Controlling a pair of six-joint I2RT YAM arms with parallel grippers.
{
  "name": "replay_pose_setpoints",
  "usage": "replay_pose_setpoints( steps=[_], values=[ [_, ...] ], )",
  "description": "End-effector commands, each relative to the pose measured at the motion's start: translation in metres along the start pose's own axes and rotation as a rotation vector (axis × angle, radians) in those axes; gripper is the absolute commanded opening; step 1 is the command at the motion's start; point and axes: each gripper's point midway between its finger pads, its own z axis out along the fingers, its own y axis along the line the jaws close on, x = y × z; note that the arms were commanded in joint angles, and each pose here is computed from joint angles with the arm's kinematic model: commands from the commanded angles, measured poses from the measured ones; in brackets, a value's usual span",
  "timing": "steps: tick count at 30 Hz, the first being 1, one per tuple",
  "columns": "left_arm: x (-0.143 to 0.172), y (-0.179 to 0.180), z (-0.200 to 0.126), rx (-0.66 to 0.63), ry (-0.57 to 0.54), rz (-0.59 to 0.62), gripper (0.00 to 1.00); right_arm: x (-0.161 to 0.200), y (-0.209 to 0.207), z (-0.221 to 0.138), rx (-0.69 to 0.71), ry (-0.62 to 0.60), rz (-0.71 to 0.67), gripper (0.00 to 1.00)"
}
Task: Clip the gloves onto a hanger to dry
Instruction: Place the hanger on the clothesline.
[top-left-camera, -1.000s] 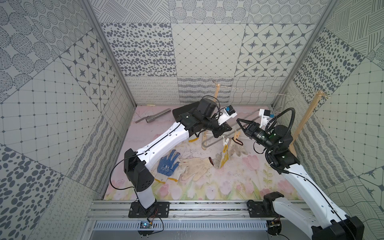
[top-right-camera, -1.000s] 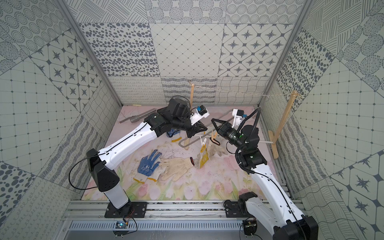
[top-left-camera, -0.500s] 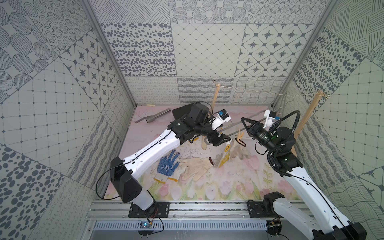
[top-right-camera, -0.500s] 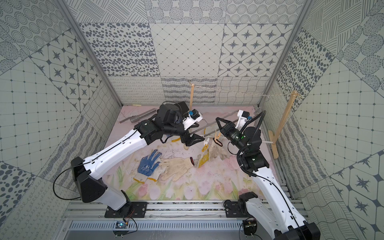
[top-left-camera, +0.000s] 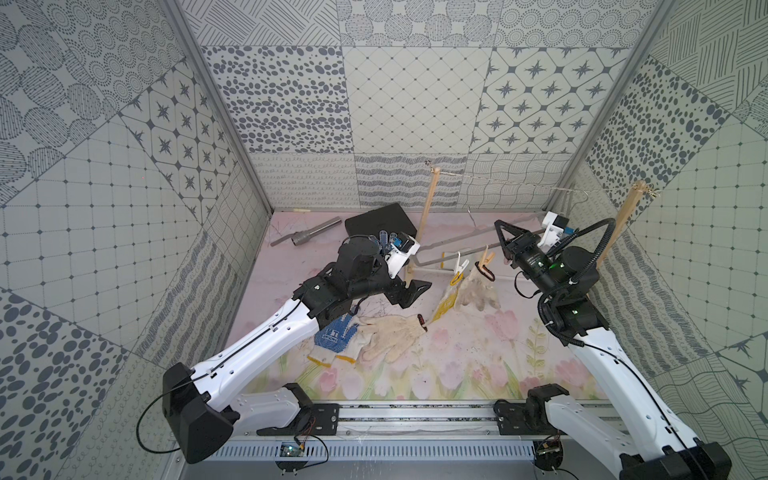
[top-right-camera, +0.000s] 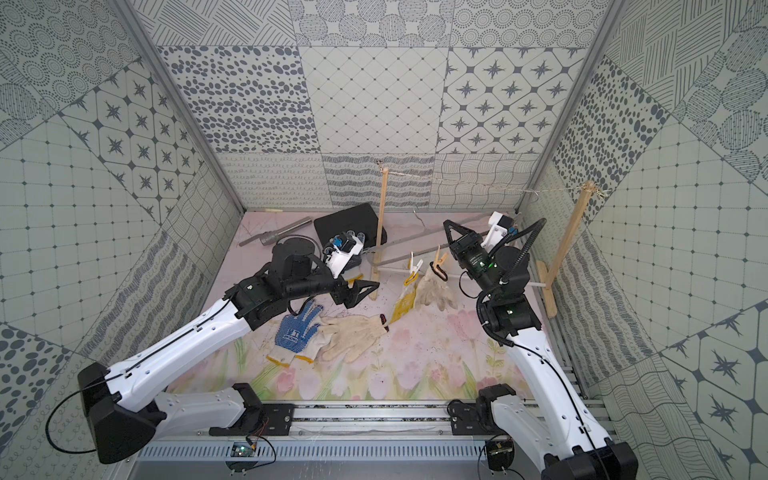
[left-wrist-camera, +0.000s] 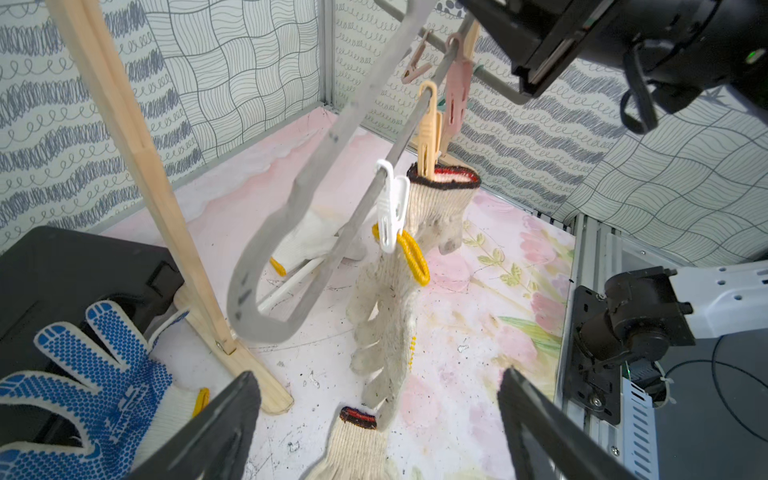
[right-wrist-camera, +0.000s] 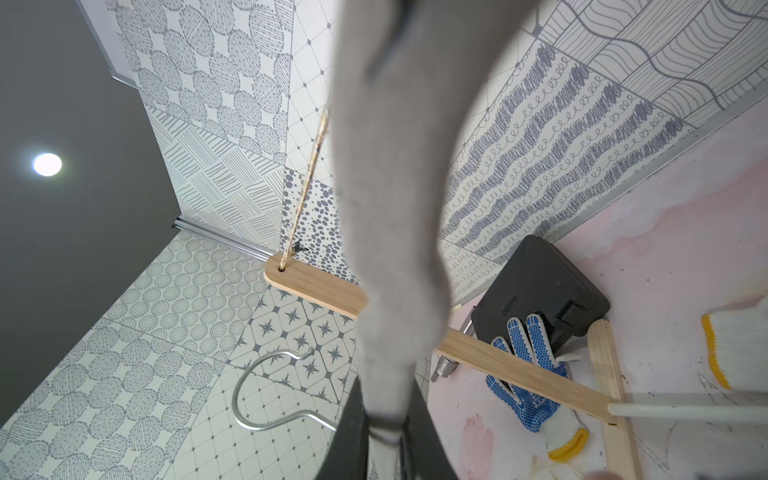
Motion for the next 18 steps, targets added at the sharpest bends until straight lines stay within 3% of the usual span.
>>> replay_pose_setpoints(
  steps=[1,18],
  values=[
    [-0.016,0.011,-0.001,-0.045,-0.116,-0.081,0.91,-0.028,0.034,0.001,-0.113,-0.109,0.045,0.0],
    [0.015,0.014,0.012,-0.028,-0.071,-0.137,0.89,-0.053,0.05,0.037,-0.2,-0.155,0.136,0.0]
  ],
)
